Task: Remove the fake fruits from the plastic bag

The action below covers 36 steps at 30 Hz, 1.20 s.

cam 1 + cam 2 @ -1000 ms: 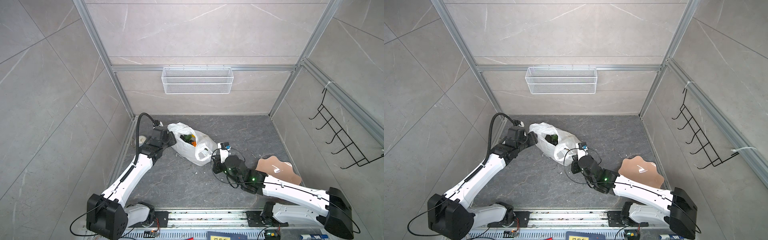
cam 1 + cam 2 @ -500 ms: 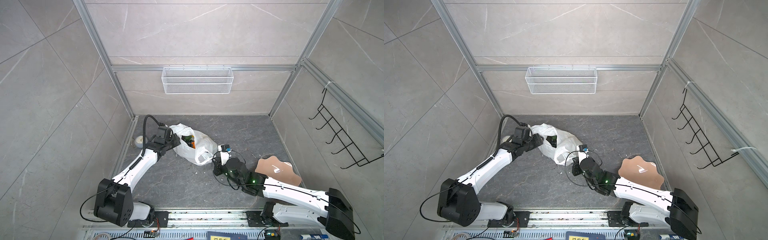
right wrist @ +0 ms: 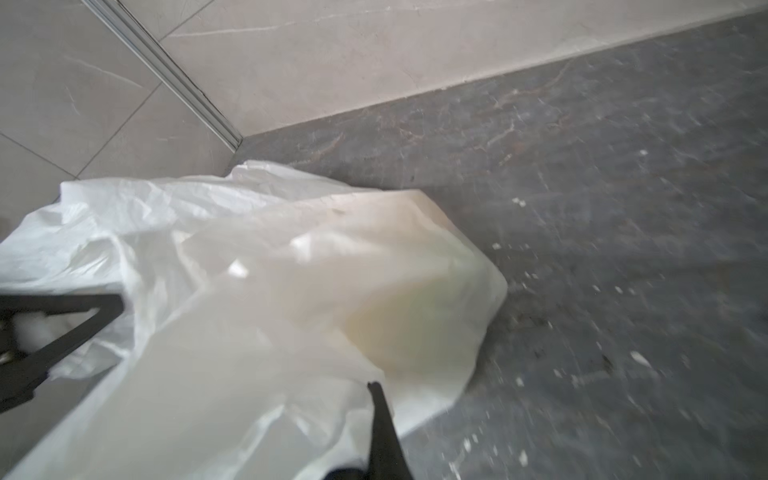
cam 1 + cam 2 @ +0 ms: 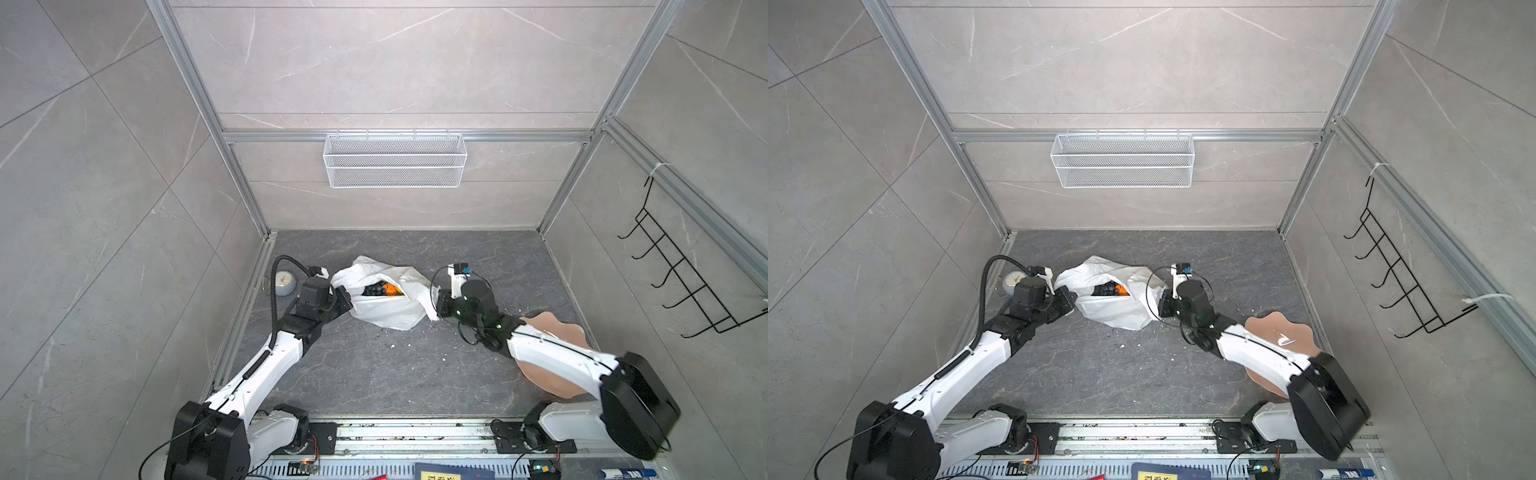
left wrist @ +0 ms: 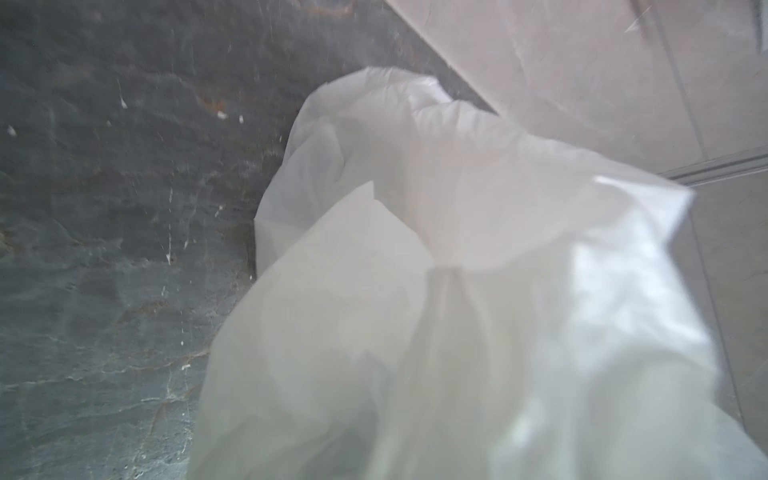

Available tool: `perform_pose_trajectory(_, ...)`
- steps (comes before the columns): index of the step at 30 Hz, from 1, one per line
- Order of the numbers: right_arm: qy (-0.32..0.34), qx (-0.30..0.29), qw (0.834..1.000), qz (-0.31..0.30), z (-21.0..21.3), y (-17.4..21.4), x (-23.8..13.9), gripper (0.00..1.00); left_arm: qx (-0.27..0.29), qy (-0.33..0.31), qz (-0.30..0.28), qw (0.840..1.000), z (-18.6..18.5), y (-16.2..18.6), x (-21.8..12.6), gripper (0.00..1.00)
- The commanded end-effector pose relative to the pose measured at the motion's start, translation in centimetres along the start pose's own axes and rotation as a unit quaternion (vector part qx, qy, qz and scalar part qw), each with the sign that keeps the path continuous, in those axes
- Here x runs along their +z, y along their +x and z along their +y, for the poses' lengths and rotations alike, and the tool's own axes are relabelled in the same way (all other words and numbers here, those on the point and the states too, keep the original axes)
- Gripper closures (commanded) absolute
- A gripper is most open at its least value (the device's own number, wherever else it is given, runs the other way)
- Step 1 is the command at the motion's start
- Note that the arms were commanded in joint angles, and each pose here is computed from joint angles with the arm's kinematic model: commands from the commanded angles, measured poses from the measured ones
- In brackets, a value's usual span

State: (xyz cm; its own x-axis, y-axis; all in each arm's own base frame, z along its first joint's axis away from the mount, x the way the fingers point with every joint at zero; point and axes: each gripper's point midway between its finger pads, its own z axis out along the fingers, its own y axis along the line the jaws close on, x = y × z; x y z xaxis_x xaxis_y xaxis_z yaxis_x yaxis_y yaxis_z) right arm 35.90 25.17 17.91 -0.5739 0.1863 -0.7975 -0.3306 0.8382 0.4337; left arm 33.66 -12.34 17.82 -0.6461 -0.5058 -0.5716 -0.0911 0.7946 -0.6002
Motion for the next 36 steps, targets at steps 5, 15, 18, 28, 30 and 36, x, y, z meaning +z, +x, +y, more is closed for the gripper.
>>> perform_pose_trajectory(5,-0.085,-0.013,0.995,-0.046,7.4,-9.8,7.3,1.0,-0.078,-0.006,-0.146,0.986,1.7,-12.3,-4.0,1.0)
perform_pose_trajectory(15,-0.125,-0.024,0.989,-0.074,11.3,-14.2,6.4,1.0,-0.083,0.093,-0.132,0.983,-2.5,-12.7,-6.8,1.0)
perform_pose_trajectory(18,-0.128,-0.019,0.99,-0.05,10.5,-11.5,5.5,1.0,-0.088,0.097,-0.089,0.987,-1.7,-7.8,-6.3,1.0)
perform_pose_trajectory(28,-0.034,0.05,0.998,0.013,2.9,-1.9,2.8,0.36,-0.052,0.13,0.032,0.99,-2.4,4.4,-3.8,1.0)
perform_pose_trajectory(30,-0.03,0.071,0.997,0.014,2.3,-1.1,0.9,0.26,-0.049,0.133,0.03,0.989,-2.5,4.8,-3.9,1.0)
perform_pose_trajectory(36,-0.087,0.111,0.99,0.013,6.4,2.2,-3.2,0.19,-0.046,0.146,0.027,0.988,-2.6,5.5,-3.7,1.0)
